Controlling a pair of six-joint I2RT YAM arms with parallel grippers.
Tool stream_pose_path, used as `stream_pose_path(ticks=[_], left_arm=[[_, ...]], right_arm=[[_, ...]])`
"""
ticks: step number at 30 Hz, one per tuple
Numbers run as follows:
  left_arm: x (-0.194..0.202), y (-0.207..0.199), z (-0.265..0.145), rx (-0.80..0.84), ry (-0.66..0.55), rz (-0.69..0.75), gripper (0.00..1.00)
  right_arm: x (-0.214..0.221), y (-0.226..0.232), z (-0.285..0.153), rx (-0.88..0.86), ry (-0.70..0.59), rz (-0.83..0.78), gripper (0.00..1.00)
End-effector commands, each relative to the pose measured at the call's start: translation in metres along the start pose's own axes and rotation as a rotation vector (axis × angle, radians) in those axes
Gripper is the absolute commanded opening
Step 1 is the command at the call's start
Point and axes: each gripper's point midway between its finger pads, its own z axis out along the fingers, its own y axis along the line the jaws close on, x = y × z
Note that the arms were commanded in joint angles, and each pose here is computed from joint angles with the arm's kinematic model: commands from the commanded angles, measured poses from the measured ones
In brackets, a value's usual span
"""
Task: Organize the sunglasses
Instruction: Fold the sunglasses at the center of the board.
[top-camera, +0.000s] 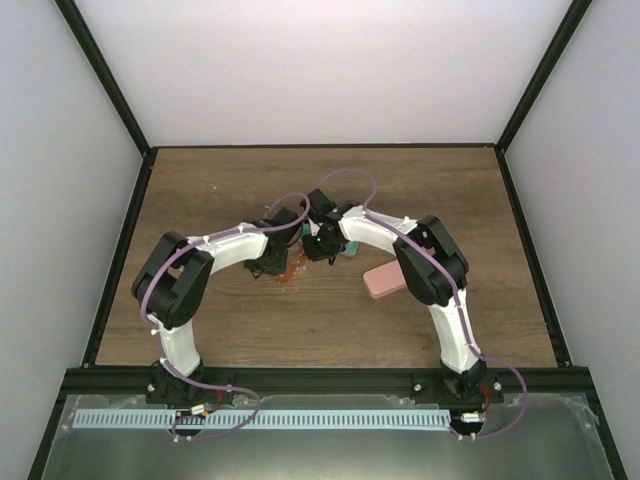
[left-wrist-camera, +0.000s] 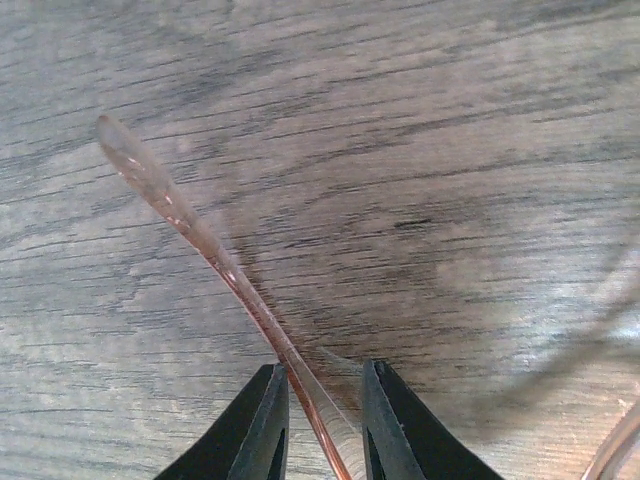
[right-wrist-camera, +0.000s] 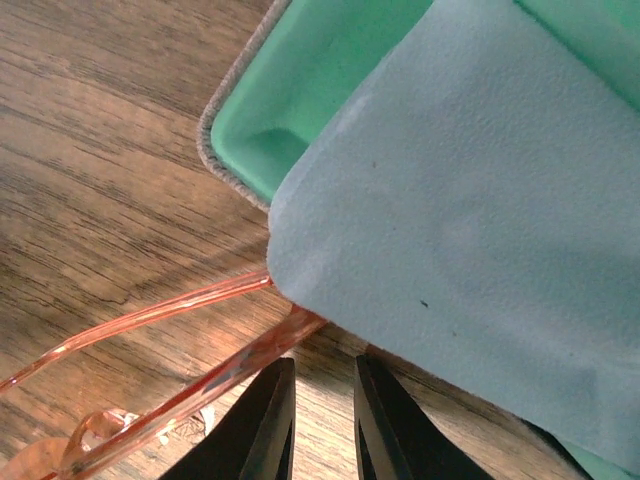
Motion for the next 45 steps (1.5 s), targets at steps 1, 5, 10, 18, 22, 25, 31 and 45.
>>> stream_pose_path(ticks=[1, 5, 10, 18, 22, 25, 31, 45], left_arm=[[0.003, -0.013, 0.000, 0.073, -0.007, 0.103, 0.23], [-0.002, -0.026, 0.000, 0.137, -0.021, 0.116, 0.24], [-0.005, -0.047, 0.001, 0.245, -0.029, 0.091, 0.26], [0.002, -0.048, 0.004, 0.260, -0.022, 0.069, 0.27], [0.007, -0.046, -0.002, 0.288, -0.045, 0.083, 0.27], [0.017, -0.041, -0.005, 0.284, -0.032, 0.096, 0.27], [0.050, -0.025, -0.001, 0.250, 0.053, 0.113, 0.27], [0.063, -0.033, -0.026, 0.365, 0.070, 0.131, 0.41]], right_arm=[[0.012, -0.012, 0.022, 0.034, 0.054, -0.003, 0.19], [0.009, -0.009, 0.022, 0.022, 0.048, -0.006, 0.19], [0.008, -0.006, 0.019, 0.004, 0.039, -0.003, 0.19], [0.006, -0.001, 0.013, -0.022, 0.013, -0.008, 0.19], [0.004, 0.002, 0.012, -0.040, 0.007, -0.005, 0.19], [0.004, 0.005, 0.011, -0.059, 0.006, -0.001, 0.19], [0.009, 0.005, 0.002, -0.067, -0.001, 0.002, 0.19], [0.023, 0.018, 0.001, -0.135, 0.033, 0.019, 0.21]])
